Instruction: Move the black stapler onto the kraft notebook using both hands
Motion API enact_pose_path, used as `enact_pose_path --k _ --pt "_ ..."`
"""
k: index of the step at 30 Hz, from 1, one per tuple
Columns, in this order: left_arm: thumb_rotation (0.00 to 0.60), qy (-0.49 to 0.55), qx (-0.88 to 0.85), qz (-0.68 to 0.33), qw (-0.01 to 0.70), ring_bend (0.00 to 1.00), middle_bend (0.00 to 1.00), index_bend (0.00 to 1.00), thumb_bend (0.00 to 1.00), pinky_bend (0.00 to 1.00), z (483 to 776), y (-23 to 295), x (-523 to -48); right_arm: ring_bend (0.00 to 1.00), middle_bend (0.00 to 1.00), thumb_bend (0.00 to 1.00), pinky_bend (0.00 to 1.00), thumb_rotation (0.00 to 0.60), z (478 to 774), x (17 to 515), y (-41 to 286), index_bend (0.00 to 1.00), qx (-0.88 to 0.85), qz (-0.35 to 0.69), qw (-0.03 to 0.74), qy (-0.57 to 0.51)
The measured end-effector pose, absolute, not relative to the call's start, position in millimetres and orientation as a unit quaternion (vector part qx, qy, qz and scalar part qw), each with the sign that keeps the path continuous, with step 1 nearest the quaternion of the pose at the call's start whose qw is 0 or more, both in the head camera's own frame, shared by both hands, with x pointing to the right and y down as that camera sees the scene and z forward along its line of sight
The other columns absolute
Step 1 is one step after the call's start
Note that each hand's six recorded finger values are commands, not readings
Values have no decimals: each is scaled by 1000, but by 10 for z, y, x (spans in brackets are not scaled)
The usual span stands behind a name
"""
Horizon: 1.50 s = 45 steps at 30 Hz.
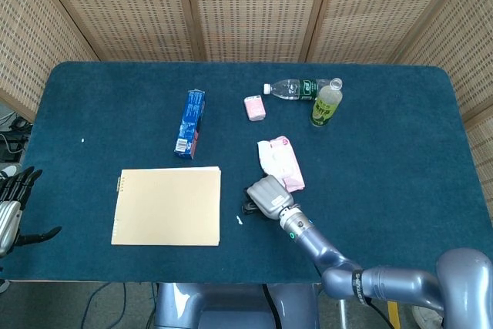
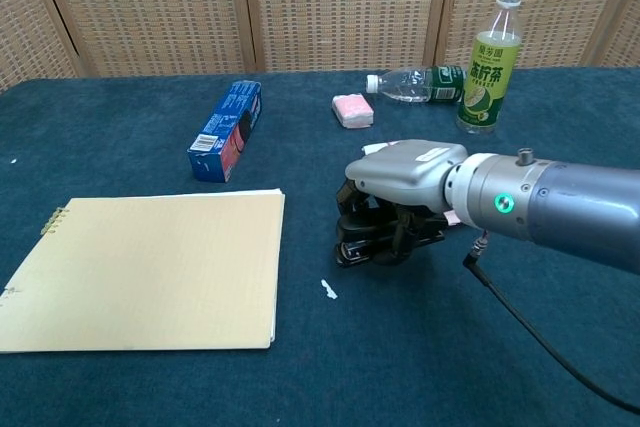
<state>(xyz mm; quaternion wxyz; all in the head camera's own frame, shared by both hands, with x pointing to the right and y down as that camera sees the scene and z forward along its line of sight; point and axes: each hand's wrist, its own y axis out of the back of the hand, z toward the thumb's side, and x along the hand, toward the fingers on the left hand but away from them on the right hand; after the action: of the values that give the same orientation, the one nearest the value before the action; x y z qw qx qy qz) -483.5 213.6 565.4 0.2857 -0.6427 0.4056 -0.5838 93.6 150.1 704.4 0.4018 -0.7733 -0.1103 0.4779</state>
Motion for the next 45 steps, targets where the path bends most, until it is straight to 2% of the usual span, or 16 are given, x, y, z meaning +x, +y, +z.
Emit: enact_pose_path --k 5,6,8,10,13,17,30,33,37,41,45 --pt "600 405 -643 -584 285 0 0 0 0 0 5657 2136 -4835 598 642 612 377 600 7080 816 1573 642 -766 488 404 -107" --pt "600 406 -643 -584 285 0 0 0 0 0 5655 2136 -4835 576 606 547 377 600 7080 799 1581 583 -765 489 406 -107" --pt "600 406 -643 -584 285 0 0 0 0 0 5650 2138 -4834 472 478 350 358 600 7080 773 1596 393 -762 490 409 -109" --pt "600 406 -644 -583 285 0 0 0 0 0 5650 2140 -4832 313 299 131 303 600 7081 758 1627 169 -763 490 409 -107" --pt "600 406 -645 -582 284 0 0 0 0 0 5648 2138 -4832 209 176 52 261 600 7075 756 1667 59 -772 487 397 -102" --pt "600 406 -645 -582 284 0 0 0 0 0 5642 2140 -4834 178 119 47 235 600 7050 787 1666 16 -776 485 389 -101" --pt "600 408 -645 -581 283 0 0 0 0 0 5637 2142 -4836 177 106 47 221 600 6767 1012 1567 12 -766 477 416 -115" --pt "600 407 -645 -581 283 0 0 0 0 0 5639 2140 -4836 153 93 46 176 600 6655 1173 1513 12 -754 477 436 -121" --pt "600 409 -647 -577 284 0 0 0 0 0 5628 2143 -4826 59 51 25 19 600 6477 1472 1443 5 -730 469 478 -134" --pt "600 407 -650 -574 287 0 0 0 0 0 5628 2142 -4802 29 29 0 0 600 6324 1849 1410 0 -710 458 510 -159" --pt "600 394 -661 -564 299 0 0 0 0 0 5647 2127 -4736 0 0 0 0 600 6255 2377 1401 0 -707 463 492 -210"
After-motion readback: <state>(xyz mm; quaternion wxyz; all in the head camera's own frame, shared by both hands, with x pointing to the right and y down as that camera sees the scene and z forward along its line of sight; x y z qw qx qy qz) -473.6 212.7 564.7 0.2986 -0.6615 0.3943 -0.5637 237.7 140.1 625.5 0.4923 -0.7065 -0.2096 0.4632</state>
